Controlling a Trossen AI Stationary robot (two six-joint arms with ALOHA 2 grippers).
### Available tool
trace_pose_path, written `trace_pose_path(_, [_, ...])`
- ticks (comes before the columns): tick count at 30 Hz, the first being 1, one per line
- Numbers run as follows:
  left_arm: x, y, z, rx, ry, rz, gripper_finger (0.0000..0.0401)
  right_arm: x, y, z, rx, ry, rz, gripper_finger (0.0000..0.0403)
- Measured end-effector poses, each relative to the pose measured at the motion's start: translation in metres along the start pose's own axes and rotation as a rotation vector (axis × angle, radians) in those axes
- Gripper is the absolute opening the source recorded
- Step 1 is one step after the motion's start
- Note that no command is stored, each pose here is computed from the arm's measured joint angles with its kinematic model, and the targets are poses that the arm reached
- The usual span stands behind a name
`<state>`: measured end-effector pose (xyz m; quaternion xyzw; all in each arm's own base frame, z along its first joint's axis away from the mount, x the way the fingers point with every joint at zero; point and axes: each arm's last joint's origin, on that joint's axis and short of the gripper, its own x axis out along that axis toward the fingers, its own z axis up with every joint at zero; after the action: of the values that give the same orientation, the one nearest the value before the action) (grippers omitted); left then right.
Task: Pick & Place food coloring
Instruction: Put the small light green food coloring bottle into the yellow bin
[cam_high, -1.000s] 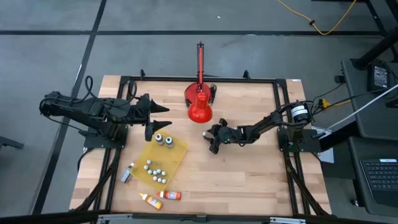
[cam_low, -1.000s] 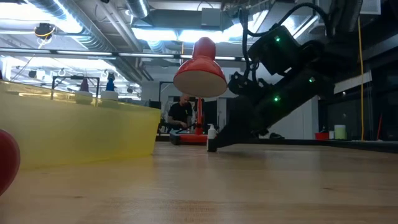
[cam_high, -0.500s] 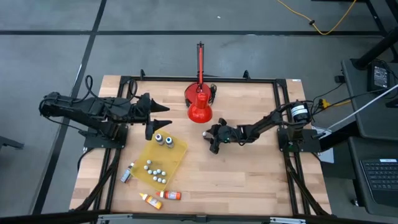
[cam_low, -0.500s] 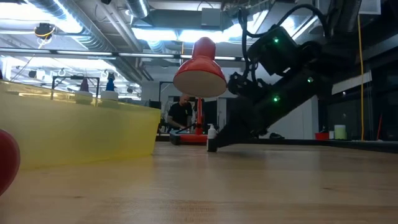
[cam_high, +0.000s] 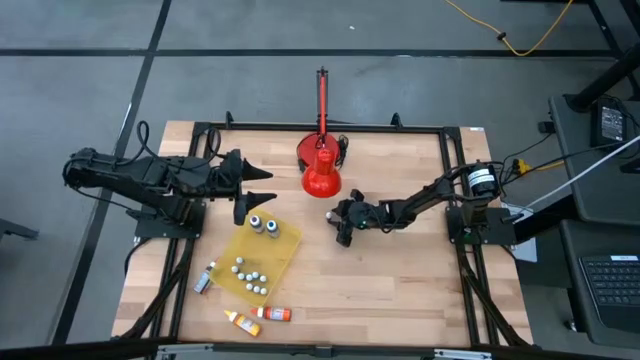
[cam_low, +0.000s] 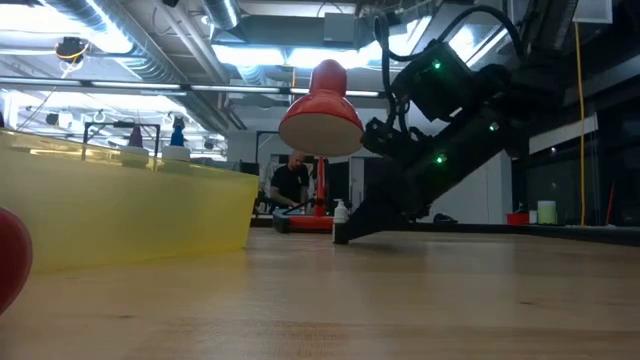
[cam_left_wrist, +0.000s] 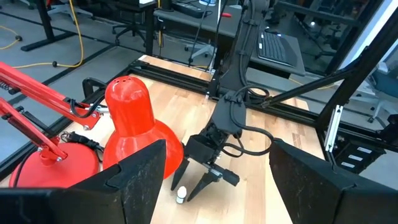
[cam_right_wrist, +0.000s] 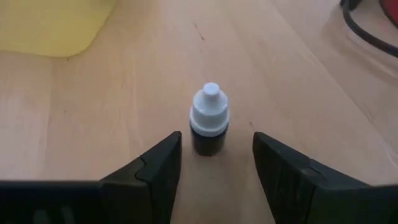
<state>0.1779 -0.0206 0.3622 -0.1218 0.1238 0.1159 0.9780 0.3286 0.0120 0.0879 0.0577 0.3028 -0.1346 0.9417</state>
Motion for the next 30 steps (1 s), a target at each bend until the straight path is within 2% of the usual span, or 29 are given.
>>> trace_pose_path(9, [0.000,0.000,-0.001,0.004,0.009,0.004,0.0275,0.000,0.000,0.002,-0.002,-0.014,0.003,0.0198])
trace_pose_path(15, [0.000,0.000,-0.001,0.005,0.013,0.005,0.0275,0.012,0.005,0.002,-0.016,0.000,0.033,0.0198])
trace_pose_path(19, [0.000,0.001,-0.002,0.007,0.023,0.008,0.0275,0.015,0.006,0.001,0.024,0.009,0.028,0.0198])
trace_pose_path(30, [0.000,0.000,-0.003,0.000,0.031,-0.005,0.0275,0.015,0.006,-0.003,0.039,0.043,0.011,0.0198])
